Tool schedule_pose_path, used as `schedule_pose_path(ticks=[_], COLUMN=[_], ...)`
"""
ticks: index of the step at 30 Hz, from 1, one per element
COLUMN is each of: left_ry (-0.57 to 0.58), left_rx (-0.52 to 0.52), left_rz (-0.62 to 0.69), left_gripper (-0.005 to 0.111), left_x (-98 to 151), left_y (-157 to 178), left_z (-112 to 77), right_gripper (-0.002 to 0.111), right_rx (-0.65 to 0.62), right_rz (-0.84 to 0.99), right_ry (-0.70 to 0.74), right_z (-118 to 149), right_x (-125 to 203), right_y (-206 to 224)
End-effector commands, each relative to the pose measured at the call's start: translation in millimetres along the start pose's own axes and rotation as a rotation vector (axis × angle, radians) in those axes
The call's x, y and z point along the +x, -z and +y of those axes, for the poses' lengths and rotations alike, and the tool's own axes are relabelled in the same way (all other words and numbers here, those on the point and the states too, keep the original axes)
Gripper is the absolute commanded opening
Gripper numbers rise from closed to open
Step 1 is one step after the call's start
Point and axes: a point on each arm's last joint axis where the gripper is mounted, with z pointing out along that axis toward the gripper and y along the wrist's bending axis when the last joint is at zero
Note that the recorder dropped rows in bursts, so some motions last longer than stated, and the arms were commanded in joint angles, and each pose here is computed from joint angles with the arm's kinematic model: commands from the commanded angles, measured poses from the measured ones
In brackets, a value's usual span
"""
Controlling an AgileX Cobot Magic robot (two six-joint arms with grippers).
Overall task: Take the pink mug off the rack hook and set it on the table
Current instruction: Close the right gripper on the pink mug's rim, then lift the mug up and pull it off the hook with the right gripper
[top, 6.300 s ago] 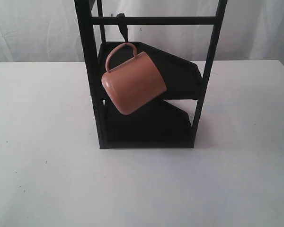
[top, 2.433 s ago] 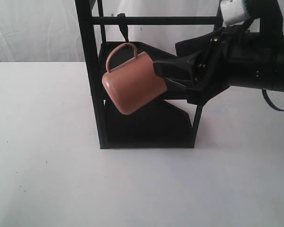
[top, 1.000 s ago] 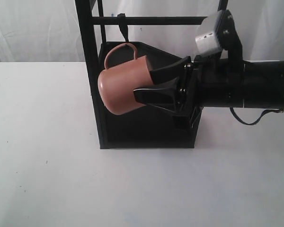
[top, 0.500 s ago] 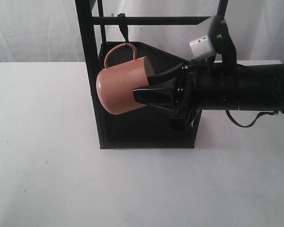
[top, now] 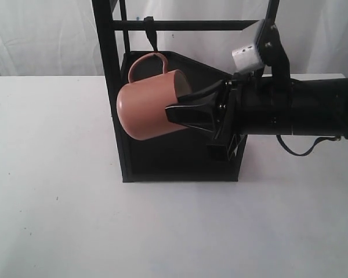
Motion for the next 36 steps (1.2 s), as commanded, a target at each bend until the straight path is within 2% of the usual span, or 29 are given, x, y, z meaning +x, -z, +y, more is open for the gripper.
schedule_pose_path(ticks=[1, 3, 13, 29, 32, 36], left_ry=[0.006, 0.006, 0.006, 0.006, 0.006, 0.006], left_rx=[-0.002, -0.002, -0.002, -0.002, -0.002, -0.002], left_rz=[-0.005, -0.005, -0.005, -0.005, -0.005, -0.005], left_gripper=[0.0, 0.0, 0.0, 0.0, 0.0, 0.0], left_x=[1, 1, 1, 1, 1, 1], left_y=[0, 0, 0, 0, 0, 0], left_z=[0.0, 0.0, 0.0, 0.0, 0.0, 0.0], right_gripper=[0.003, 0.0, 0.0, 0.0, 0.0, 0.0], right_rx=[0.001, 0.002, 0.0, -0.092, -0.115, -0.204], right_rz=[-0.02, -0.022, -0.026, -0.102, -0.128, -0.197], right_ry=[0.004, 0.003, 0.0, -0.01, 0.002, 0.018], right_z=[-1, -1, -1, 8, 10, 27], right_x=[-4, -4, -4, -12, -20, -36], right_y=[-1, -1, -1, 0, 2, 13])
